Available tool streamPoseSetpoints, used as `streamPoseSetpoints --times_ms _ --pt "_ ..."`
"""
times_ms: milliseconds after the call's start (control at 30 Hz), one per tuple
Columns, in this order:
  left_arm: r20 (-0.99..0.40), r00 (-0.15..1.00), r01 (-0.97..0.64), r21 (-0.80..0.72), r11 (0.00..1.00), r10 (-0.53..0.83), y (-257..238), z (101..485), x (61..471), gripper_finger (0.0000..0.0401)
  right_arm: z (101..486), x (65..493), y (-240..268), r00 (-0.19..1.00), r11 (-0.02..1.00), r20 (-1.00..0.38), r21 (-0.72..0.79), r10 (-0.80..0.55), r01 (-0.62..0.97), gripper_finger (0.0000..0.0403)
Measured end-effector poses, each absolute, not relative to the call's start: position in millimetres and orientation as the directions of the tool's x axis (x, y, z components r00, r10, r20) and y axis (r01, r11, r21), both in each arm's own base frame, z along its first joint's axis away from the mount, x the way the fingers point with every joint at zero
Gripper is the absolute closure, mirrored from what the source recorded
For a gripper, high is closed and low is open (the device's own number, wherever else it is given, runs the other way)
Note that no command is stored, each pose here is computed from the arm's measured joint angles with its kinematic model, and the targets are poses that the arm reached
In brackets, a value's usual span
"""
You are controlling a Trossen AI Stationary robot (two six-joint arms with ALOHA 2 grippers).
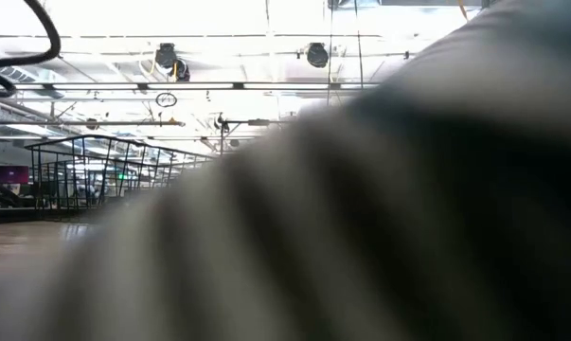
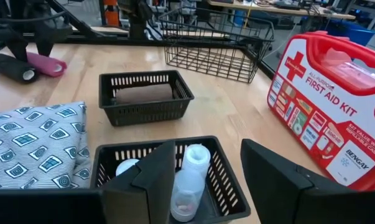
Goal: Pick & Place Medicine items
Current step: Put the pink bandage into the left black basket
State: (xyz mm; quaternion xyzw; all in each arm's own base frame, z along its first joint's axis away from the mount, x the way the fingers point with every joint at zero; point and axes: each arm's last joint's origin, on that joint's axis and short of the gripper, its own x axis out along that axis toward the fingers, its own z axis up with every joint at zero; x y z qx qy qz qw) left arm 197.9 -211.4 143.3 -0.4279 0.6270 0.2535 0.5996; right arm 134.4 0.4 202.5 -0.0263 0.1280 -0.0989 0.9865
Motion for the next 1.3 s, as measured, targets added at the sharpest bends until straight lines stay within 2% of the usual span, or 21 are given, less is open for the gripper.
streamPoseSetpoints --times_ms 500,867,1000,1300 --pt "-0.965 0.26 -0.771 -0.232 0.593 -0.039 -202.7 135.0 210.8 0.0178 203.0 134.5 0.4 0.949 0.979 -0.243 -0.073 -0.201 0.189 0.0232" --pt "-0.964 0.257 -0.762 -0.245 0.6 -0.067 -197.8 134.7 217.8 0.0178 202.9 134.5 0.5 0.949 0.979 -0.243 -0.073 -0.201 0.189 0.0232" --pt "-0.971 0.217 -0.757 -0.23 0.612 -0.097 -199.5 139.6 220.3 0.0178 203.0 134.5 0.5 0.949 0.979 -0.243 -0.072 -0.201 0.189 0.0232" --pt "-0.976 0.213 -0.736 -0.185 0.652 -0.037 -206.4 155.3 221.8 0.0178 202.9 134.5 0.4 0.949 0.979 -0.243 -0.073 -0.202 0.189 0.0232"
